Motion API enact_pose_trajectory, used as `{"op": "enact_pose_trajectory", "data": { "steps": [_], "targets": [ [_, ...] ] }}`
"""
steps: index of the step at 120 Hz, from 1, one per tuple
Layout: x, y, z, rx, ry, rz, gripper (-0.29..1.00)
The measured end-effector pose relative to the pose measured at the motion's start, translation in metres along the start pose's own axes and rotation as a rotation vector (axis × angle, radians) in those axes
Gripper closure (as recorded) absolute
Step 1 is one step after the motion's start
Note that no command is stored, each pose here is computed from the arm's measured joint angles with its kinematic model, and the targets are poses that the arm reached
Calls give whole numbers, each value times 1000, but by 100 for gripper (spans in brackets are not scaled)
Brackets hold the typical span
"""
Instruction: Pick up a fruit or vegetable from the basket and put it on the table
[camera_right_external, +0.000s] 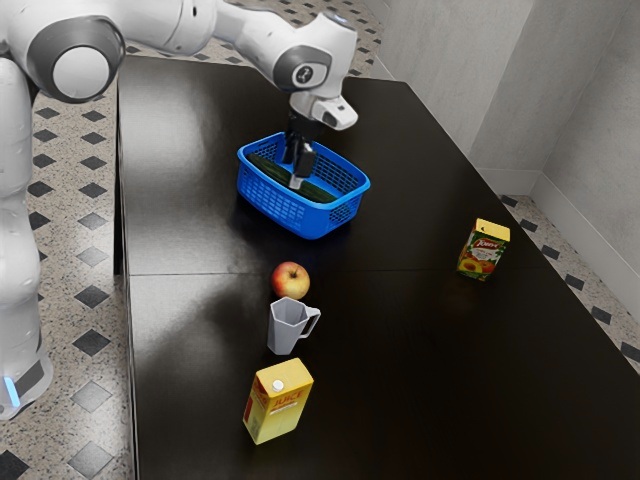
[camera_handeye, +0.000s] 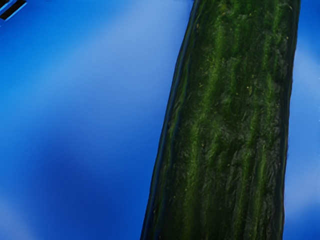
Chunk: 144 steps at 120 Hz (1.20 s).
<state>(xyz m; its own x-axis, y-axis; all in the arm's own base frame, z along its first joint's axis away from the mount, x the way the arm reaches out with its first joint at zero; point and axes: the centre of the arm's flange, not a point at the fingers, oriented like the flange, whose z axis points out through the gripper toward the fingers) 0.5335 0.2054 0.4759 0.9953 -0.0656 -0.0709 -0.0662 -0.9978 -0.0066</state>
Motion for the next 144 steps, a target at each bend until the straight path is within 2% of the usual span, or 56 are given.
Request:
{"op": "enact_pose_trajectory", "data": {
  "steps": [144],
  "targets": [
    [16,2,29,-19,-16,10,0]
  ]
}}
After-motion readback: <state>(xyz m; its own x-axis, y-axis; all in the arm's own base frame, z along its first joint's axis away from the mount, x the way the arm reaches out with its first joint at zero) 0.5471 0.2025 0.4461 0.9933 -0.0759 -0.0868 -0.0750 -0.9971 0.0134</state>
